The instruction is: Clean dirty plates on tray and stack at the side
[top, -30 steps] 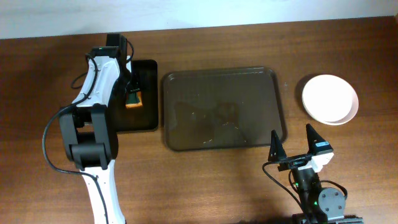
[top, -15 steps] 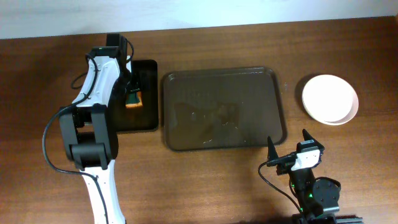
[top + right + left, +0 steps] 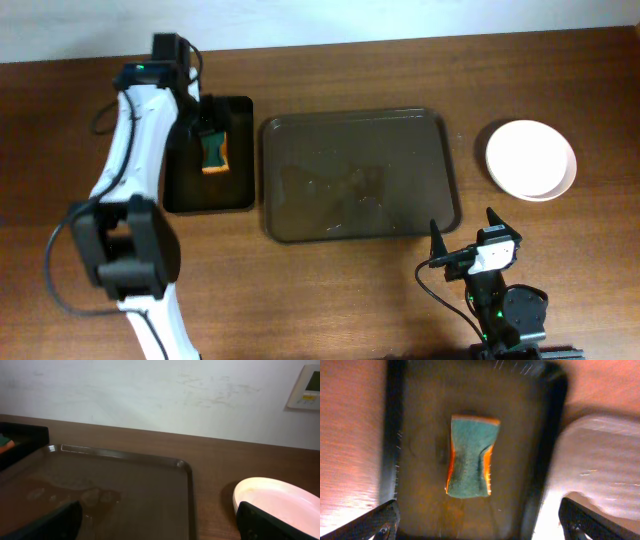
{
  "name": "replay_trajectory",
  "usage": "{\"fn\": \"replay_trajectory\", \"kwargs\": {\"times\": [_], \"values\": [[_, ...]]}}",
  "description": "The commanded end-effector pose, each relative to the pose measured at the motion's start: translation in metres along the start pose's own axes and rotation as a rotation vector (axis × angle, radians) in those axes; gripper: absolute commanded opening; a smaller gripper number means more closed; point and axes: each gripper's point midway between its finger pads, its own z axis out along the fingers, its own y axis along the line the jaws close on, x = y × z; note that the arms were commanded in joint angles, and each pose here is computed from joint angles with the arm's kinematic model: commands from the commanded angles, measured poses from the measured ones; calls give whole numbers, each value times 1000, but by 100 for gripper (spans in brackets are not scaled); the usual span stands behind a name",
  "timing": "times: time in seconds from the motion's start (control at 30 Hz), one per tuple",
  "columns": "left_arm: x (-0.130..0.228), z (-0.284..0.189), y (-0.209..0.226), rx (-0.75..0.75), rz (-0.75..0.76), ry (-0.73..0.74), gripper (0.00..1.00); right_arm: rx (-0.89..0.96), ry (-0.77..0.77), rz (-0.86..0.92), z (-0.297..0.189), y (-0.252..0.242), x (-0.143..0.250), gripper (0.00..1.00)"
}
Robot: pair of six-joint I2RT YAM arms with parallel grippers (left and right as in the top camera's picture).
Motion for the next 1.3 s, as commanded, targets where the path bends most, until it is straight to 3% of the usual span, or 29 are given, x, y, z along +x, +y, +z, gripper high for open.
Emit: {"fn": "replay_trajectory", "kwargs": {"times": [0.0,0.17,0.27,0.37,0.4,0.57,0.8,1.03,1.1,1.17,1.27], "values": [[-23,-92,-20,57,45,-237,99,7,4,-7,0,-1,2,98],[4,-116,-30,83,139,-339,100,7,4,-7,0,-1,2,98],[40,-138,-29,163,238,-618,100,7,4,-7,0,-1,2,98],[100,-153,-11,88,475,-802,99,7,4,-7,0,-1,2,98],[117,-162,-5,76,491,-911,99,7,4,-7,0,-1,2,98],[177,-155,26,9,438,-1103,100,7,4,-7,0,-1,2,98],[196,-135,36,11,401,-1347,99,7,4,-7,0,-1,2,98],[199,-143,52,-45,355,-1410,99,7,4,-7,0,-1,2,98],[200,-134,55,-58,349,-1372,99,7,4,-7,0,-1,2,98],[207,-101,66,-100,333,-1230,100,7,4,-7,0,-1,2,98],[208,-101,66,-92,337,-1227,99,7,4,-7,0,-1,2,98]]}}
